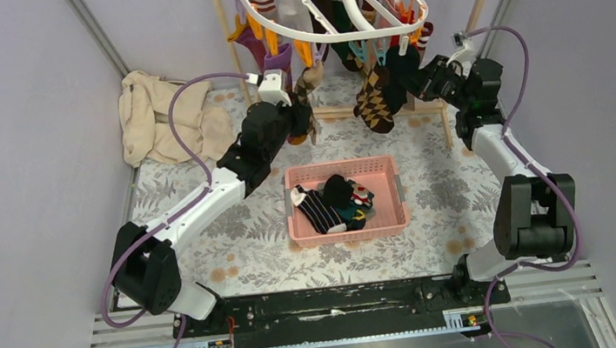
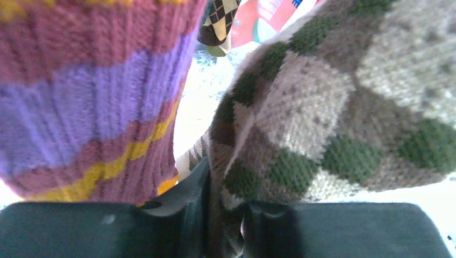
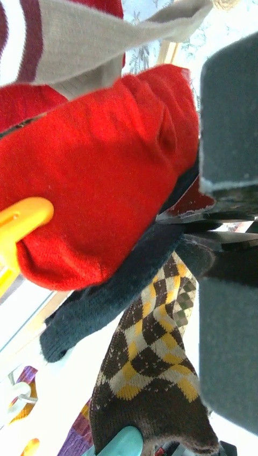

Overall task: Remove the socks clipped to the hanger
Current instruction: Adjust the hanger on the clothesline.

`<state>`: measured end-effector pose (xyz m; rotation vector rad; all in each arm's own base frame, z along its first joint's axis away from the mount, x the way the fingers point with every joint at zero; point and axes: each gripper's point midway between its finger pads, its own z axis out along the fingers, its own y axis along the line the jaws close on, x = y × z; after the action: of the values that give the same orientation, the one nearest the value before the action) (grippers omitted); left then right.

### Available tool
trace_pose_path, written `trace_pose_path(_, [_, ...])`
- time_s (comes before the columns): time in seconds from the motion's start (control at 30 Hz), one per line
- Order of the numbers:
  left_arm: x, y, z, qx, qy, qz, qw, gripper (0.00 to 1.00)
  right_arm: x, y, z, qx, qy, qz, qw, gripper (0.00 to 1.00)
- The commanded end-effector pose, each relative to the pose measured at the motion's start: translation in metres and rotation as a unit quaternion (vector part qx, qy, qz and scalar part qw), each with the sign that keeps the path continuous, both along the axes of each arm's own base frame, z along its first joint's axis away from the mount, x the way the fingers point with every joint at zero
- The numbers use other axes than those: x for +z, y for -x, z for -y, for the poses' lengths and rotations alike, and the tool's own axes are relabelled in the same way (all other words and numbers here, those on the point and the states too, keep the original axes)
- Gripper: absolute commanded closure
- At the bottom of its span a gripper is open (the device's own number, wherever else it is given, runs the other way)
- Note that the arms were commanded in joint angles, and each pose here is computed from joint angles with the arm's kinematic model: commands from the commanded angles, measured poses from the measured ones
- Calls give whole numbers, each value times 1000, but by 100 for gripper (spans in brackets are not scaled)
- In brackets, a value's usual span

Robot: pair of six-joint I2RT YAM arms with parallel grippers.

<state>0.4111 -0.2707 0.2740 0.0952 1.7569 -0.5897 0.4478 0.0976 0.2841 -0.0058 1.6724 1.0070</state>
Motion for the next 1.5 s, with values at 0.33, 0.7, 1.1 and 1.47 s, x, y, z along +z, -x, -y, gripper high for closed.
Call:
trace_pose_path(0.33, [19,38,-10,-22,29,-65,997,1,52,46,-24,-52,109,45,992,98])
trace_pose_path(0.7, [26,89,-39,-15,66,-86,994,1,81,75,-64,-18,129,69,989,100])
trace_pose_path(1.1, [15,99,-48,-10,62,-92,994,1,94,83,-137,35,171,69,982,100])
trace_pose_path(1.47, [15,104,-55,-4,57,-87,995,1,90,68,-201,61,227,55,970,100])
